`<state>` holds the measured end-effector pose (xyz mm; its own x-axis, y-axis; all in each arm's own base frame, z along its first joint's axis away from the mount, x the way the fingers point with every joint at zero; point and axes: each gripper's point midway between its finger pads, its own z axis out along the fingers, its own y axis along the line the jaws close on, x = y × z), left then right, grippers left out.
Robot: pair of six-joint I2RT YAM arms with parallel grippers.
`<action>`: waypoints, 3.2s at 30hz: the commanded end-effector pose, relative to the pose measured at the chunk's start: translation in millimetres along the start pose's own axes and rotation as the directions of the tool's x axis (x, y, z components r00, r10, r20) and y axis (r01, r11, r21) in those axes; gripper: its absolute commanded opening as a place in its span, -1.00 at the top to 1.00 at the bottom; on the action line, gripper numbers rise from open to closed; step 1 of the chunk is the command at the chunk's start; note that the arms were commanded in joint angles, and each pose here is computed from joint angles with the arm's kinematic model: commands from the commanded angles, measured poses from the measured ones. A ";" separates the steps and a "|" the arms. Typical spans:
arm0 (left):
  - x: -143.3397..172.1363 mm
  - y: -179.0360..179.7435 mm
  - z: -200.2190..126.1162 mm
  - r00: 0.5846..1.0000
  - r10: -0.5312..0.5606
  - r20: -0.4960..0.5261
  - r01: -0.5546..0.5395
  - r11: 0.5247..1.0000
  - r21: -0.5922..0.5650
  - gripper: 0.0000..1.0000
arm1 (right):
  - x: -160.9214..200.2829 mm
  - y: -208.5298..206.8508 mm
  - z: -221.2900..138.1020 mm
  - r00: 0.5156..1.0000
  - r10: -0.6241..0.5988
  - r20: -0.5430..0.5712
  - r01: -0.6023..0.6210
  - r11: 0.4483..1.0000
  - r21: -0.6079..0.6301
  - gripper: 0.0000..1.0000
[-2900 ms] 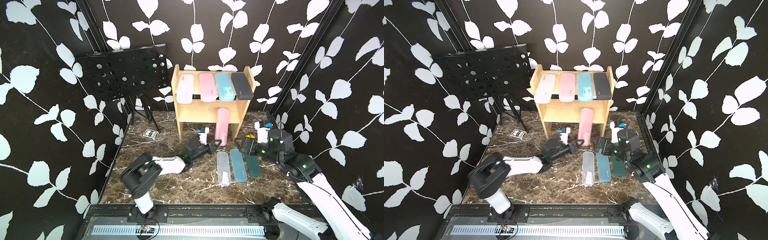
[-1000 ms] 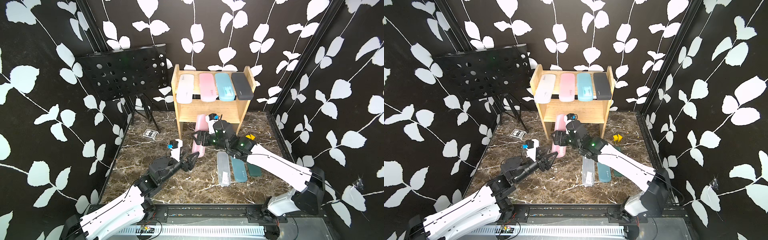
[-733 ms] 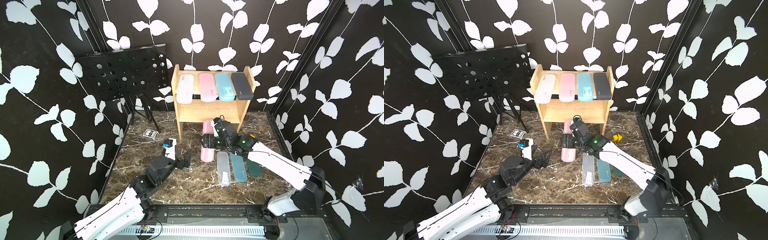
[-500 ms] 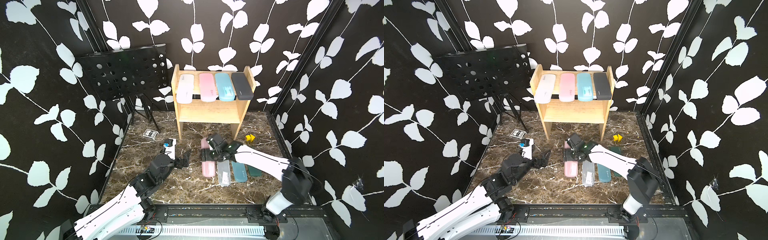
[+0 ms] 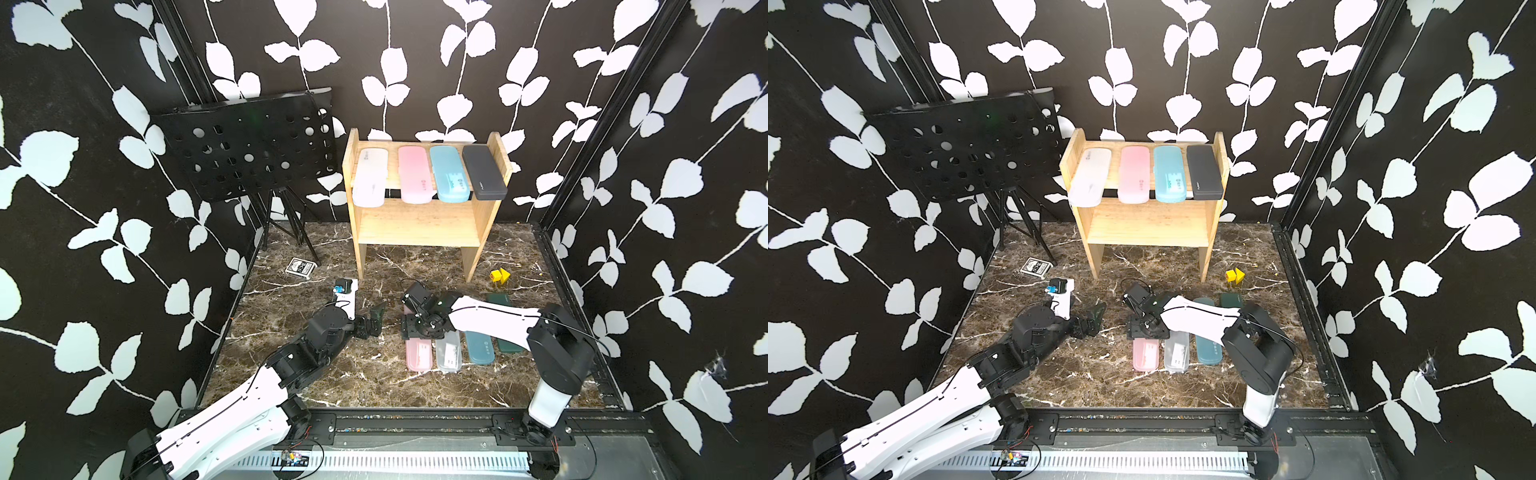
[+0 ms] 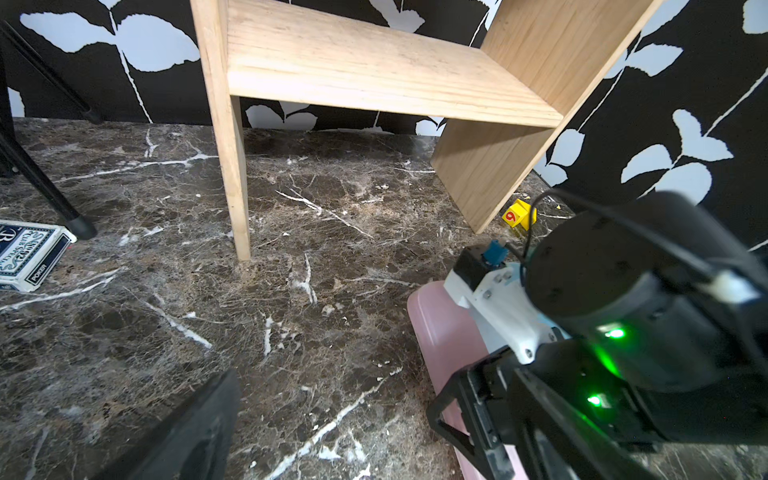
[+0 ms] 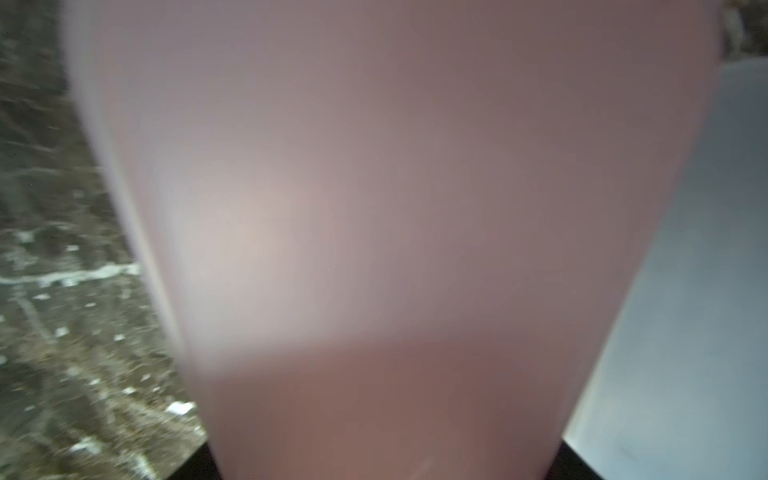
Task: Remove the pencil cases from the shelf
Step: Place the pencil case at the center of the board, then pick up the pencil case from the shelf.
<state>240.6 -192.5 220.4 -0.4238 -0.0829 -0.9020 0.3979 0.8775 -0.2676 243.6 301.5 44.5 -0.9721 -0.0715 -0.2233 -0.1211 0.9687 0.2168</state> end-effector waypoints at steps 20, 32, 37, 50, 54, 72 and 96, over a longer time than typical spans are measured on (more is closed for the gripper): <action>-20.1 -2.8 -10.7 0.997 -0.078 0.005 0.078 0.997 0.004 -0.97 | -38.4 16.0 -50.7 0.980 -0.054 0.191 0.055 0.998 0.002 -0.98; -187.6 -39.5 -49.1 0.775 -0.569 0.273 0.451 0.802 0.391 -0.97 | -58.2 -22.1 -160.0 0.897 -0.027 0.441 0.041 0.999 -0.021 -0.99; -250.2 -46.6 -54.9 0.701 -0.625 0.343 0.454 0.763 0.460 -0.97 | -52.3 -36.4 -155.9 0.901 0.012 0.434 0.008 0.999 -0.043 -0.99; -300.1 -14.6 -11.0 0.584 -0.731 0.351 0.541 0.674 0.503 -0.97 | -65.7 -34.2 -165.7 0.894 0.034 0.448 0.004 0.996 -0.086 -0.99; -302.8 -12.1 0.4 0.576 -0.746 0.335 0.551 0.657 0.514 -0.97 | -72.8 -34.6 -170.8 0.889 0.041 0.457 0.002 0.996 -0.093 -0.99; -297.1 -7.7 21.5 0.588 -0.756 0.287 0.562 0.637 0.528 0.66 | -81.5 -33.6 -168.9 0.890 0.056 0.452 -0.006 0.994 -0.110 -0.99; -150.0 7.9 -99.1 0.793 0.058 0.607 -0.175 0.975 0.134 1.00 | -72.7 147.4 -340.2 0.701 0.122 0.703 0.413 0.734 -0.539 -0.99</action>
<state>231.7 -131.9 415.1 0.1159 -0.4290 -0.8958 0.6121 0.7411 -0.2757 232.0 341.3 368.4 -0.5839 0.1191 -0.8030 -0.5344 0.6882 0.4907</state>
